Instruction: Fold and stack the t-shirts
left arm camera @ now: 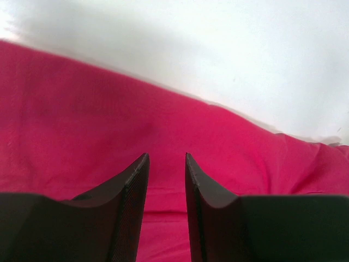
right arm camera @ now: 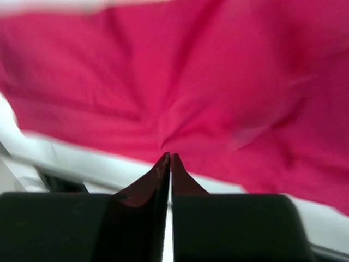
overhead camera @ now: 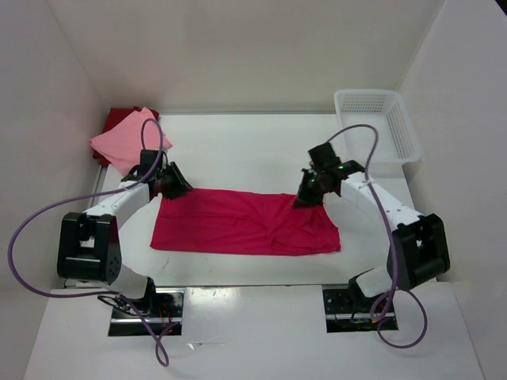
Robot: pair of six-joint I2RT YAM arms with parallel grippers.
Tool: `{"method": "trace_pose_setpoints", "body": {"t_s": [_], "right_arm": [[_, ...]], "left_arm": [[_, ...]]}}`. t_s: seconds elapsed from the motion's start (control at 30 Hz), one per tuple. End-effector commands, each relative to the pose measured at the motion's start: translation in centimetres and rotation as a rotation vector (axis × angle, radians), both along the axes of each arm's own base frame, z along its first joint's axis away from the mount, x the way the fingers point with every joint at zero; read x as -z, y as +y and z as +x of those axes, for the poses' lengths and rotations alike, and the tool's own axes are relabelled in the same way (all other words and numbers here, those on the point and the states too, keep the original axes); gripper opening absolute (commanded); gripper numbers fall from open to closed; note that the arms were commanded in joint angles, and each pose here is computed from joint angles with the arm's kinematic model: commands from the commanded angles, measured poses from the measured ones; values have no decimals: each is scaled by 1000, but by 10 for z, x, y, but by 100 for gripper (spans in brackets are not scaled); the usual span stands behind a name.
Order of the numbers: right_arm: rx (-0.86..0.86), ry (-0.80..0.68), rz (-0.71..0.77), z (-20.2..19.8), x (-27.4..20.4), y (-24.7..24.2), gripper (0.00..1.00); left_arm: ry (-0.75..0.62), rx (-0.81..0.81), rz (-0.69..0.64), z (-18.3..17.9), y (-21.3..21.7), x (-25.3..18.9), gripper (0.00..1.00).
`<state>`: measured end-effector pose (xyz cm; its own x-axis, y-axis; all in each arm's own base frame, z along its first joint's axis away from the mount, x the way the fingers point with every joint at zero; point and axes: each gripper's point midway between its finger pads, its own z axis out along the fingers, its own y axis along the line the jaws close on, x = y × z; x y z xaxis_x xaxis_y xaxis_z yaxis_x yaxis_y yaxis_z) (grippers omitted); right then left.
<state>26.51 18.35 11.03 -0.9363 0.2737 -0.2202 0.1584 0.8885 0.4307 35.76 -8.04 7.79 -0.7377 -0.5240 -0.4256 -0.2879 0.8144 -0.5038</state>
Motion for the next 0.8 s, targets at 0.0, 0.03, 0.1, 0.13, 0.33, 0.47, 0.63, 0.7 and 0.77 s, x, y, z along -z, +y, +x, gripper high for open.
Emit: {"method": "trace_pose_setpoints", "body": {"t_s": [0.0, 0.03, 0.1, 0.13, 0.33, 0.47, 0.63, 0.7, 0.77], "right_arm": [[118, -109, 14, 31, -10, -43, 14], [135, -119, 26, 34, -11, -52, 23], [210, -141, 40, 47, -8, -75, 31], [233, -137, 38, 50, -3, -82, 36], [337, -109, 34, 74, 28, -103, 38], [357, -90, 41, 80, 39, -102, 41], [331, -64, 41, 80, 51, -89, 37], [339, -70, 47, 86, 50, -88, 23], [349, -79, 32, 91, 50, -91, 12]], "left_arm": [[-51, 32, -38, 21, -13, -10, 40], [-47, 49, -47, 23, -19, -9, 40], [-16, 50, -61, 27, -21, 3, 41], [-25, 59, -72, 32, -24, 2, 41], [29, 56, -118, 41, -31, 21, 41], [31, 30, -131, 44, -23, 23, 41], [79, 3, -130, 41, -13, 41, 41], [89, -9, -131, 41, -9, 45, 41], [111, -28, -140, 39, -1, 53, 41]]}}
